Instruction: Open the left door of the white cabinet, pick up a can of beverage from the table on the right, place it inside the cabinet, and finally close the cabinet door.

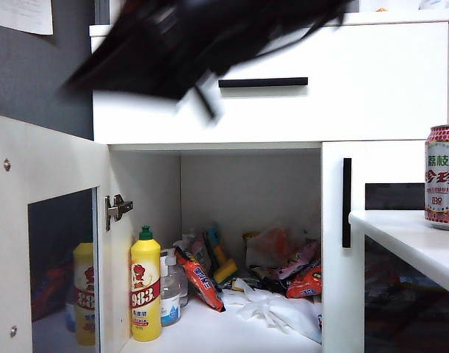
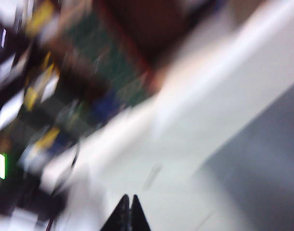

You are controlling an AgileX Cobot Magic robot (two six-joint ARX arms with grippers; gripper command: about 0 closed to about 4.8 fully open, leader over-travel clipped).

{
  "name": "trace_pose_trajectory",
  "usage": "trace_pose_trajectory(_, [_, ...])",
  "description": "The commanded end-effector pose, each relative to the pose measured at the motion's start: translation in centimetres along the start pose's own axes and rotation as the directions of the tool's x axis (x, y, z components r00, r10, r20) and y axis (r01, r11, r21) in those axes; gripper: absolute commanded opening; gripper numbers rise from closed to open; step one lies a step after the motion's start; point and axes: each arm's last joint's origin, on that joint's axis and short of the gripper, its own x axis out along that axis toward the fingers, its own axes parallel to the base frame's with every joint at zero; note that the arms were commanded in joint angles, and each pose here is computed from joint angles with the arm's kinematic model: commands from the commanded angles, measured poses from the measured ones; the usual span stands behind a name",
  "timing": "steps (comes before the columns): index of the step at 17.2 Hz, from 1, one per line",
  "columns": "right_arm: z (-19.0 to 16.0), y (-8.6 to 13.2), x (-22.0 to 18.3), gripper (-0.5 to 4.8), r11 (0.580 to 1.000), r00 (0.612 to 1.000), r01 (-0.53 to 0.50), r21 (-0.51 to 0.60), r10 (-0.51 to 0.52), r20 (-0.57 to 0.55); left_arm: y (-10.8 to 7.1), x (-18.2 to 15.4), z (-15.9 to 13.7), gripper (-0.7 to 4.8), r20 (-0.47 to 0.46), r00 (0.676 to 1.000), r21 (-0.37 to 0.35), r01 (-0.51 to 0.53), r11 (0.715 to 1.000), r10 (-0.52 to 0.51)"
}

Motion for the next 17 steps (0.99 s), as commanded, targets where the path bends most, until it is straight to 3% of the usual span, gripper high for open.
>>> trace_pose_trajectory(1, [6.2, 0.5, -7.8, -0.02, 0.984, 0.958, 0.153, -0.090, -0.125, 0.260, -0.2, 2.2, 1.3, 0.27, 0.056, 0.998, 0.018, 0.004, 1.000, -0.005])
trace_pose_trajectory(2, [7.1, 1.0, -10.8, -0.02, 0.955, 0.920, 0.267, -0.129, -0.212, 0.331, -0.2, 3.9, 1.6, 0.55, 0.044, 0.999, 0.031, 0.010, 0.999, -0.011])
trace_pose_trajectory(4, [7.0, 2.3, -16.2, -0.02, 0.872, 0.837, 0.471, -0.131, -0.396, 0.378, -0.1, 7.4, 1.8, 2.33, 0.013, 1.000, 0.011, 0.007, 1.000, -0.007])
trace_pose_trajectory(6, [5.5, 3.8, -20.7, -0.01, 0.743, 0.720, 0.660, -0.112, -0.584, 0.375, -0.1, 10.1, 1.9, 2.57, 0.022, 1.000, -0.045, 0.011, 0.999, -0.010])
trace_pose_trajectory(8, [2.3, 6.1, -24.7, 0.00, 0.569, 0.553, 0.820, -0.062, -0.759, 0.345, 0.1, 12.8, 1.6, 2.78, 0.024, 1.000, -0.026, -0.011, 1.000, 0.012])
trace_pose_trajectory(9, [0.8, 6.3, -25.4, 0.11, 0.529, 0.511, 0.847, -0.039, -0.793, 0.331, 0.4, 14.3, 1.0, 3.33, -0.013, 0.998, -0.009, -0.061, 0.998, 0.060])
trace_pose_trajectory(10, [-0.5, 6.3, -25.7, 0.73, 0.505, 0.484, 0.863, -0.024, -0.812, 0.325, 0.6, 15.4, 0.4, 3.63, -0.048, 0.995, -0.002, -0.085, 0.996, 0.085])
trace_pose_trajectory(11, [-2.1, 6.1, -25.9, 1.79, 0.496, 0.470, 0.868, -0.004, -0.821, 0.325, 0.8, 16.8, -0.5, 3.75, -0.097, 0.991, 0.001, -0.092, 0.996, 0.092])
trace_pose_trajectory(12, [-3.9, 5.6, -25.7, 2.32, 0.494, 0.462, 0.869, 0.024, -0.829, 0.316, 1.0, 18.2, -1.5, 3.77, -0.142, 0.984, 0.005, -0.106, 0.994, 0.106])
trace_pose_trajectory(13, [-5.0, 5.1, -25.5, 2.52, 0.492, 0.459, 0.870, 0.040, -0.836, 0.299, 1.2, 19.0, -2.0, 3.83, -0.161, 0.976, 0.013, -0.145, 0.989, 0.145])
trace_pose_trajectory(14, [-6.1, 4.5, -25.3, 3.15, 0.468, 0.431, 0.880, 0.079, -0.857, 0.282, 1.5, 19.8, -2.6, 4.32, -0.170, 0.966, 0.023, -0.192, 0.981, 0.193])
trace_pose_trajectory(15, [-6.9, 3.9, -25.1, 4.32, 0.448, 0.408, 0.887, 0.110, -0.873, 0.268, 1.6, 20.4, -2.9, 4.79, -0.171, 0.961, 0.029, -0.217, 0.976, 0.219])
trace_pose_trajectory(16, [-7.1, 3.5, -24.9, 4.79, 0.445, 0.402, 0.888, 0.121, -0.876, 0.268, 1.6, 20.6, -3.1, 4.79, -0.174, 0.960, 0.029, -0.217, 0.976, 0.219])
trace_pose_trajectory(17, [-7.3, 3.0, -24.6, 4.79, 0.429, 0.379, 0.891, 0.146, -0.882, 0.280, 1.7, 20.7, -3.1, 4.79, -0.174, 0.960, 0.031, -0.219, 0.975, 0.221])
